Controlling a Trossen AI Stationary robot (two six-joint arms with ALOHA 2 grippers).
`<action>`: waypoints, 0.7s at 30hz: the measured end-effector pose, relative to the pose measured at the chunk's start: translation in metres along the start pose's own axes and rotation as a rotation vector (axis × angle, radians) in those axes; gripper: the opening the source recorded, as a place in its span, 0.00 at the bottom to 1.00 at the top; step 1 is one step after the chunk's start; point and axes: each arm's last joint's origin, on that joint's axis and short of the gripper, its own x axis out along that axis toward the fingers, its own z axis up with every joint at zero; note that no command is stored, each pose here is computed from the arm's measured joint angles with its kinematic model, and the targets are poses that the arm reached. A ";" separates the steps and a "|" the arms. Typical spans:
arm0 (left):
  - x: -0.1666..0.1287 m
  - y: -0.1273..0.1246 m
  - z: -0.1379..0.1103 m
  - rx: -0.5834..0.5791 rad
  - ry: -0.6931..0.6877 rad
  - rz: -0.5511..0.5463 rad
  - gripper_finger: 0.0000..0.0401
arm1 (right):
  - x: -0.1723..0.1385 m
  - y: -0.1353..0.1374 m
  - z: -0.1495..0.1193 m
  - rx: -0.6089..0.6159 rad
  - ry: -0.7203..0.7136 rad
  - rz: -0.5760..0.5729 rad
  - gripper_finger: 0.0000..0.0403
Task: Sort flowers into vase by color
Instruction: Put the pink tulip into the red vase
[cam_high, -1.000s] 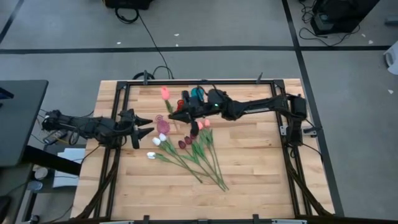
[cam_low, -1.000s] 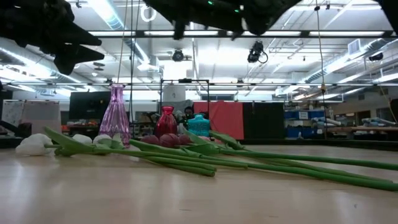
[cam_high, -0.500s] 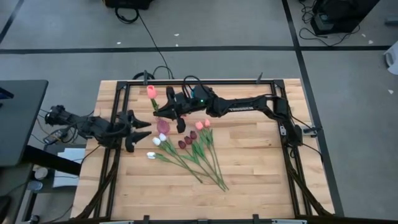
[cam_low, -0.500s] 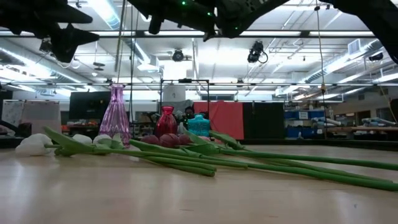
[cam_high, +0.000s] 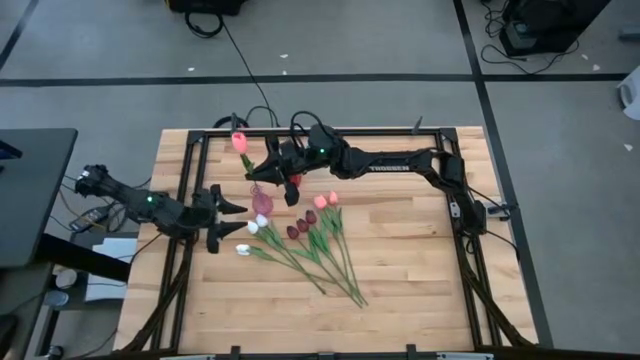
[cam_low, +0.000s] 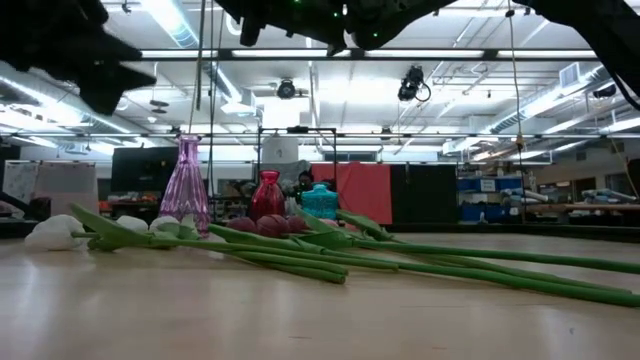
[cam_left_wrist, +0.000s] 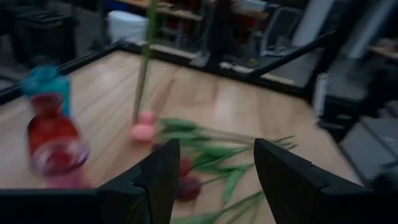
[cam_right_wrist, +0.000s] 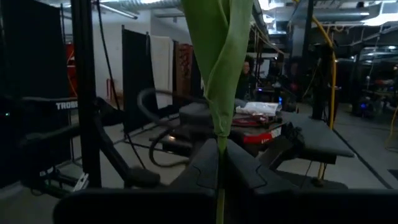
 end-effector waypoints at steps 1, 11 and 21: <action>0.001 0.001 -0.005 -0.003 0.007 0.022 0.53 | 0.000 0.000 0.000 -0.012 -0.005 0.001 0.05; 0.002 0.005 -0.015 -0.004 0.049 0.074 0.53 | -0.004 -0.004 -0.012 -0.085 0.036 -0.028 0.05; 0.002 0.005 -0.015 -0.006 0.053 0.078 0.53 | -0.041 -0.047 -0.027 -0.061 0.077 -0.123 0.04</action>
